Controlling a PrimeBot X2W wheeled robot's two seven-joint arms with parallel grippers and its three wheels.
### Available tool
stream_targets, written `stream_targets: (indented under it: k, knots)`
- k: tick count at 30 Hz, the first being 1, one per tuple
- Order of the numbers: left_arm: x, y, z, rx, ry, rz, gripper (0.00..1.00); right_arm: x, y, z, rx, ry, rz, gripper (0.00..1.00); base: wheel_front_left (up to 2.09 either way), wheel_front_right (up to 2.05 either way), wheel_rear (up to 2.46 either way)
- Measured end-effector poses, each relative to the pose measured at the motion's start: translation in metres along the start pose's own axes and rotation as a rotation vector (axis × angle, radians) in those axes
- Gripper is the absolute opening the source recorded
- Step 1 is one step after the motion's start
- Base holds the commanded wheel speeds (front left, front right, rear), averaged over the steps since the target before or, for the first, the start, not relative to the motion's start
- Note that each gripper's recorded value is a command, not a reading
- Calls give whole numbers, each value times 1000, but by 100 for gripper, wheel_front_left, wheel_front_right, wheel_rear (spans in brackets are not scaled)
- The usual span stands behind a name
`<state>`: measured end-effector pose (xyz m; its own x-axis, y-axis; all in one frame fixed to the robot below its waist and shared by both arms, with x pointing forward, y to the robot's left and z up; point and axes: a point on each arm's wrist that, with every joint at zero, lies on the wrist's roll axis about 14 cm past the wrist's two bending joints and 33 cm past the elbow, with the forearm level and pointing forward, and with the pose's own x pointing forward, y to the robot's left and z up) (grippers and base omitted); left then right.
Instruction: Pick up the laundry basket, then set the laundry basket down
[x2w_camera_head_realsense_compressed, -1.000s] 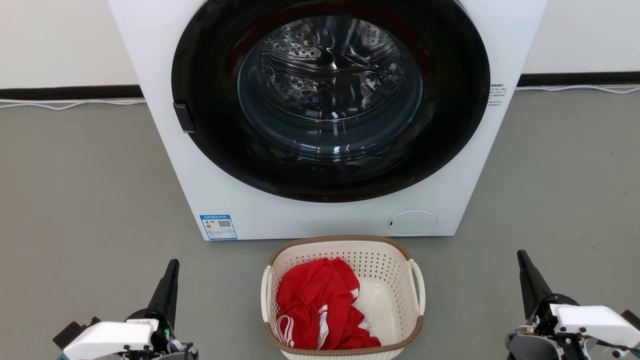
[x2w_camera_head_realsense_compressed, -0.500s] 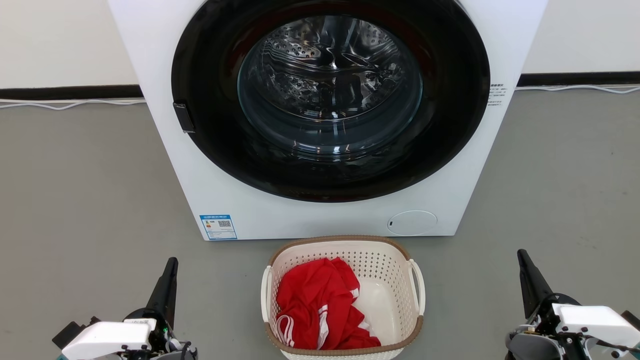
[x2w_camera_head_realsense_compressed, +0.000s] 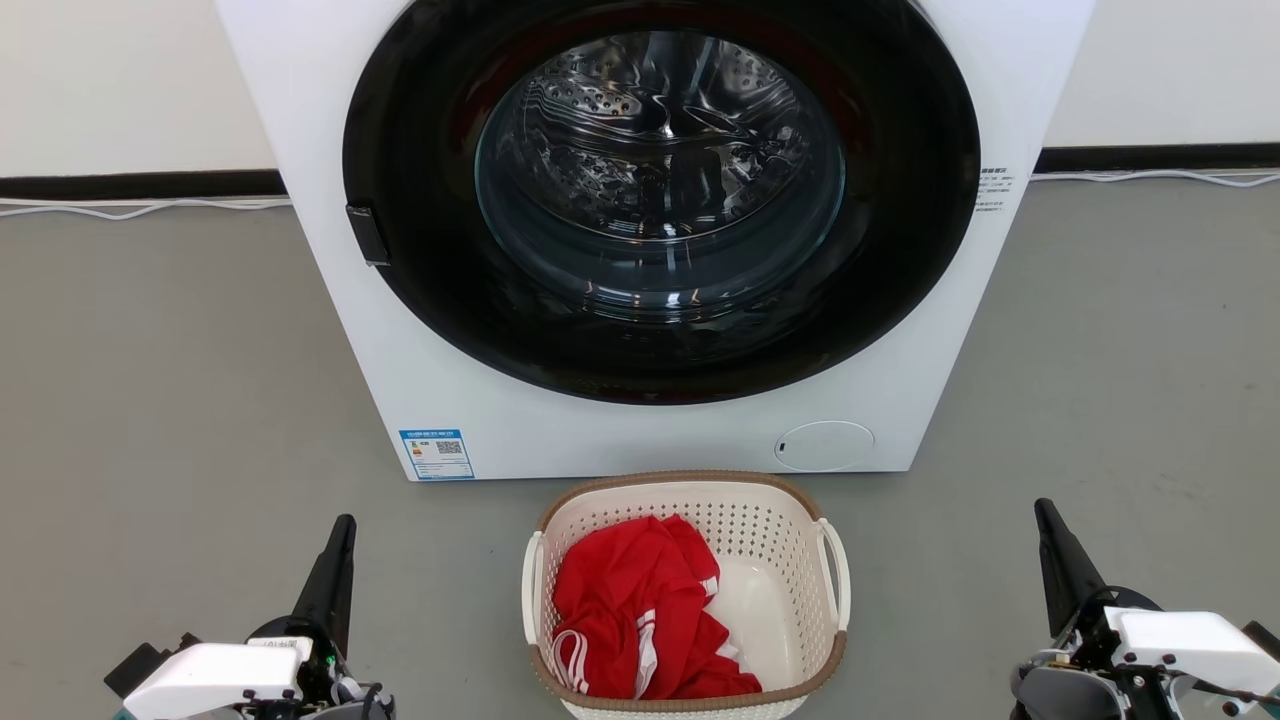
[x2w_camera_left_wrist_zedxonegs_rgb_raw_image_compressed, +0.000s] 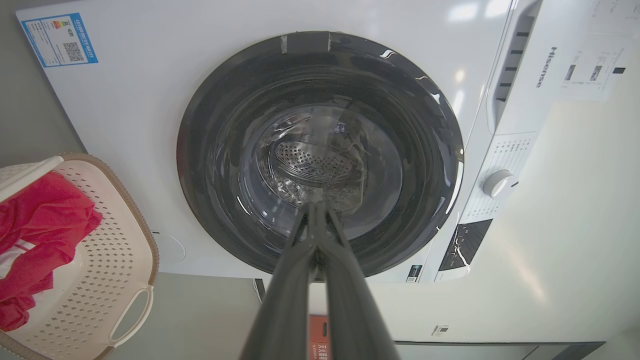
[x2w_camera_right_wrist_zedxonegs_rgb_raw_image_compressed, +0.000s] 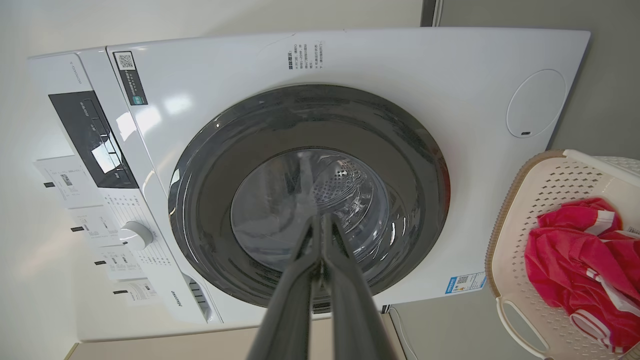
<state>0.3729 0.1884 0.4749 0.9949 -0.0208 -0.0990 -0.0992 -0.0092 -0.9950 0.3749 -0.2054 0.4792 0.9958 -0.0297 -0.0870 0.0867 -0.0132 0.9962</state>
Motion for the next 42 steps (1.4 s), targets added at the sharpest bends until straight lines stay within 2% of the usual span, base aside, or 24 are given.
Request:
stream_targets:
  k: [42]
  knots:
    - [0,0,0,0,0,0,0,0,0,0,0,0,0,0,0,0,0]
